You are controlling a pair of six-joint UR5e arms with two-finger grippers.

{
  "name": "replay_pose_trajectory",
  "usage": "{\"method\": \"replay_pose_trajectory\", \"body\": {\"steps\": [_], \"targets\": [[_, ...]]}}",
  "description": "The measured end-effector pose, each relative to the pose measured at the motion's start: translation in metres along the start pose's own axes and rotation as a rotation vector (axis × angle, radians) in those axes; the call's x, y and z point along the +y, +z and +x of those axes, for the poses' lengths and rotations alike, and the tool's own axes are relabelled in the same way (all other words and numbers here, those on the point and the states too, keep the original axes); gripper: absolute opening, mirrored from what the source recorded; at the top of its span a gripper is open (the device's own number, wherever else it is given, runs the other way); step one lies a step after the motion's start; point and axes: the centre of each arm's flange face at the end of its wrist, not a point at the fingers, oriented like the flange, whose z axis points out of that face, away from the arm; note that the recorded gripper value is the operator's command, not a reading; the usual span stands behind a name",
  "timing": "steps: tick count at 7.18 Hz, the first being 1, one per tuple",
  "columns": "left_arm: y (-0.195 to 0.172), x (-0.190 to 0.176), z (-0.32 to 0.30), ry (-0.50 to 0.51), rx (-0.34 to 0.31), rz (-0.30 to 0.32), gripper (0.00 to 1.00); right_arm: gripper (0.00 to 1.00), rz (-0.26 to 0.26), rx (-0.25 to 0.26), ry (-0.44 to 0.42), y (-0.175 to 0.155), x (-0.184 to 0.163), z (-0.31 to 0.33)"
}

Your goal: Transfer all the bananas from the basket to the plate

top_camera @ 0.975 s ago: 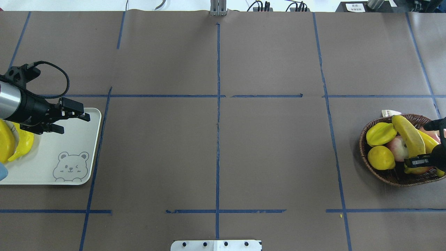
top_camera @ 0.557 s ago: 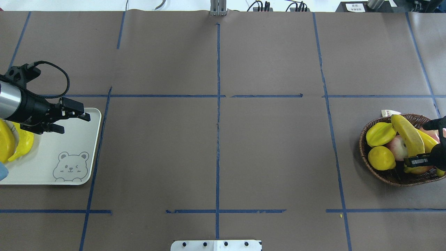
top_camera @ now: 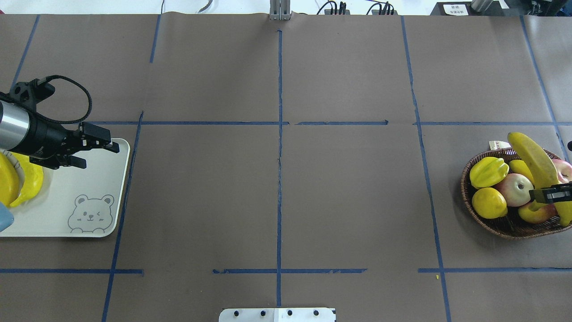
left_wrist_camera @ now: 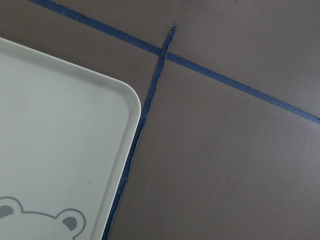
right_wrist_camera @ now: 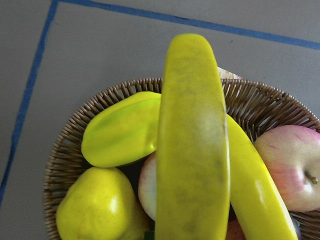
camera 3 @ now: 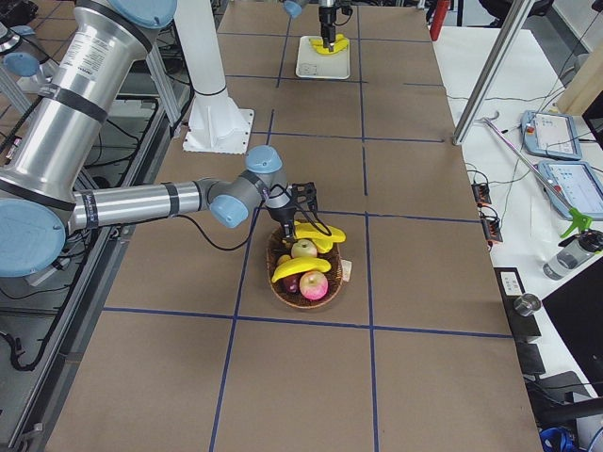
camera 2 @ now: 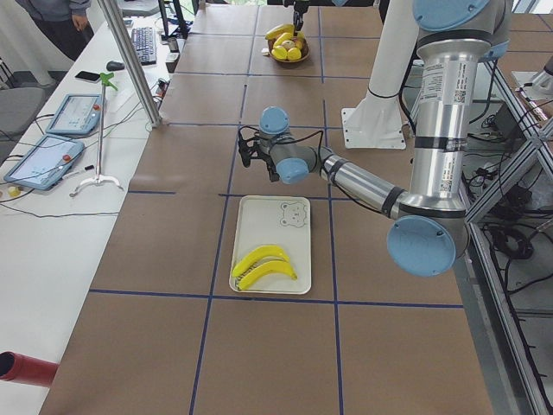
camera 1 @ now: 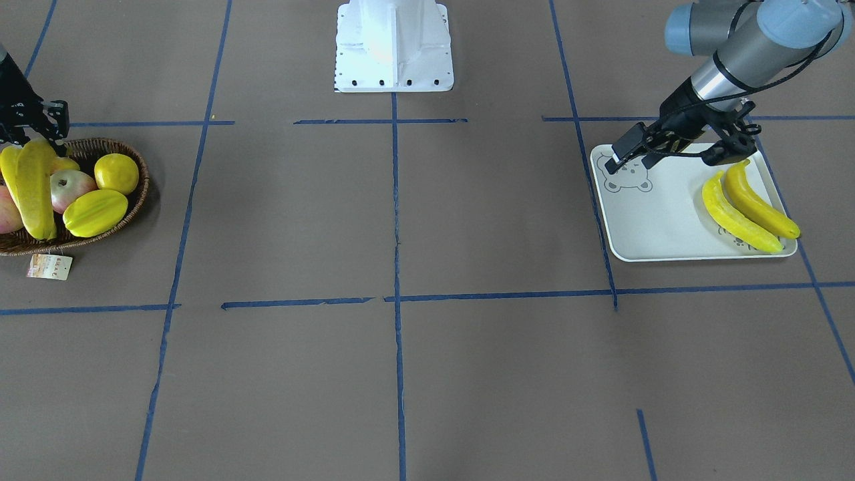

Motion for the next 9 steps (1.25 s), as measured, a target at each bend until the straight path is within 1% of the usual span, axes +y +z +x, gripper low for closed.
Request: {"method": "replay_pose_trajectory", "body": {"steps": [1, 3, 4, 5, 6, 7, 9], "targets": [[-0.002, 0.0, 0.007, 0.016, 0.023, 0.004, 1.0, 0.0, 0.016, -0.058, -0.002, -0.01, -0.014, -0.013], [-0.008, 0.003, 0.022, 0.059, 0.079, 0.013, 1.0, 0.0, 0.053, -0.142, -0.021, -0.016, -0.044, -0.045], [-0.009, 0.002, 0.035, 0.077, 0.104, 0.016, 1.0, 0.0, 0.069, -0.192, -0.009, -0.016, -0.064, -0.067], [-0.01, 0.001, 0.052, 0.076, 0.128, 0.016, 1.0, 0.0, 0.075, -0.256, 0.026, -0.011, -0.088, -0.103], [-0.012, 0.001, 0.069, 0.05, 0.153, 0.015, 1.0, 0.0, 0.073, -0.323, 0.053, -0.003, -0.107, -0.153], [-0.015, 0.001, 0.087, 0.018, 0.179, 0.012, 1.0, 0.0, 0.073, -0.378, 0.077, -0.001, -0.12, -0.197], [-0.022, 0.003, 0.119, -0.053, 0.225, 0.006, 1.0, 0.0, 0.07, -0.48, 0.134, -0.014, -0.121, -0.272]]}}
